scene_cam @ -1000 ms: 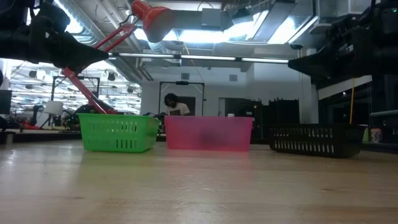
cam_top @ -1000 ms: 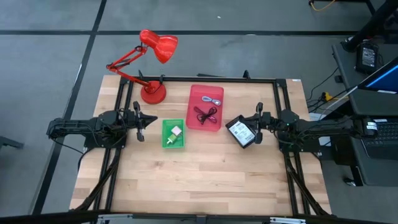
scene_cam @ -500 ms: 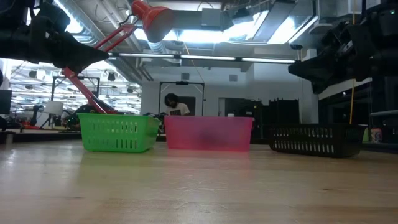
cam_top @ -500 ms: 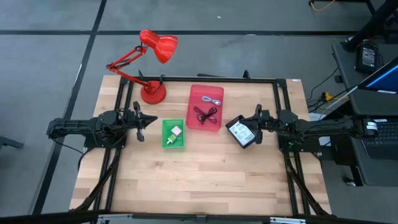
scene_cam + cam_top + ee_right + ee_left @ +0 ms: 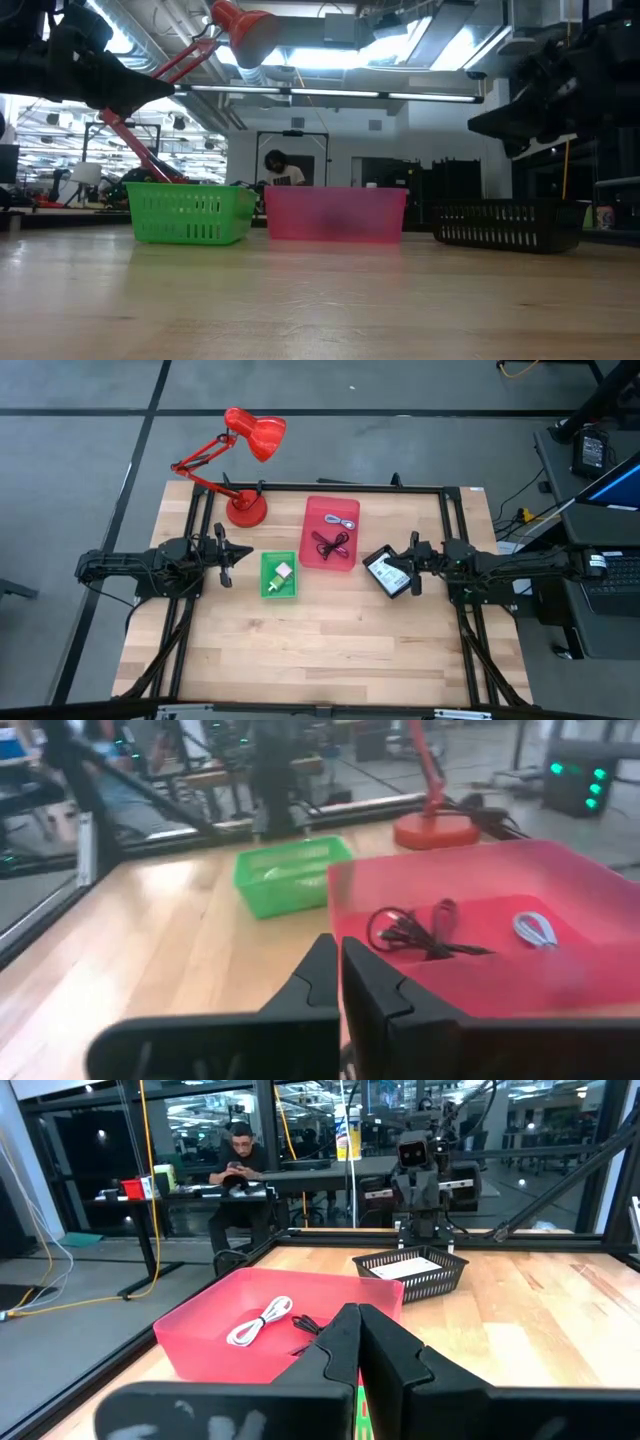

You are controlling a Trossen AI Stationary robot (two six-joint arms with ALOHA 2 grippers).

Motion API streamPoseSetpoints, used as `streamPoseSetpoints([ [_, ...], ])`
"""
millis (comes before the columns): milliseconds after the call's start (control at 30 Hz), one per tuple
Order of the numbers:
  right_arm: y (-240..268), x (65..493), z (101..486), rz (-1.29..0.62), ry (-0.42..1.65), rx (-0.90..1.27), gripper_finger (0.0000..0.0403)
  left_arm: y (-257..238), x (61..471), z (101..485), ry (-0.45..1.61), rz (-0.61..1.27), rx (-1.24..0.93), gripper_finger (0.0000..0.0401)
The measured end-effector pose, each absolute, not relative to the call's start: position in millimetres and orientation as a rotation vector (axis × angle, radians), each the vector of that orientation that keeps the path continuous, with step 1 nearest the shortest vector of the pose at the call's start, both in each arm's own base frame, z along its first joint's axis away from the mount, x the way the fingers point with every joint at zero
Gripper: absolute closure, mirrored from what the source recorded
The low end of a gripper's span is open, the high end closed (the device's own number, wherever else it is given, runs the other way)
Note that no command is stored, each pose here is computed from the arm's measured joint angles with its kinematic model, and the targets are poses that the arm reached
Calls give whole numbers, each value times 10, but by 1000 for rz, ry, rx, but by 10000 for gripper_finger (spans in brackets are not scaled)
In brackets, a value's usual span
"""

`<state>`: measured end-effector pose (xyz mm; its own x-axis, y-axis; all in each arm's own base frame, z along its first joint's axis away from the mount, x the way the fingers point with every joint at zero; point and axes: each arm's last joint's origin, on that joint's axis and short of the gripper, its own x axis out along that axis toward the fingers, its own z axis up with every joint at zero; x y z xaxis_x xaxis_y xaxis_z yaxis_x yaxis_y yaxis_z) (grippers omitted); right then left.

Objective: Pick and place items into bin
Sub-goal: Return to Home Position

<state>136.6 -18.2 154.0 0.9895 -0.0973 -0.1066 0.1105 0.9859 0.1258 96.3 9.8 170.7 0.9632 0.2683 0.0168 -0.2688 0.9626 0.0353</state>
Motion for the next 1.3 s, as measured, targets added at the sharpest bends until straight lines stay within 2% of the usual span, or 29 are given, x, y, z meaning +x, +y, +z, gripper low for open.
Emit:
streamPoseSetpoints([
  [133,-95,1327,1554,-40,109,66,402,98,963,1707,-12,272,37,397],
  [400,102,1117,1729,128,-50,-10,402,98,963,1707,-11,272,37,397],
  [600,155,1006,1658,249,7,-9,402,98,963,1707,-11,272,37,397],
  [833,226,939,1712,386,-68,-33,402,98,963,1706,-11,272,37,397],
  [1300,239,955,1691,402,-30,21,402,98,963,1707,-11,272,37,397],
])
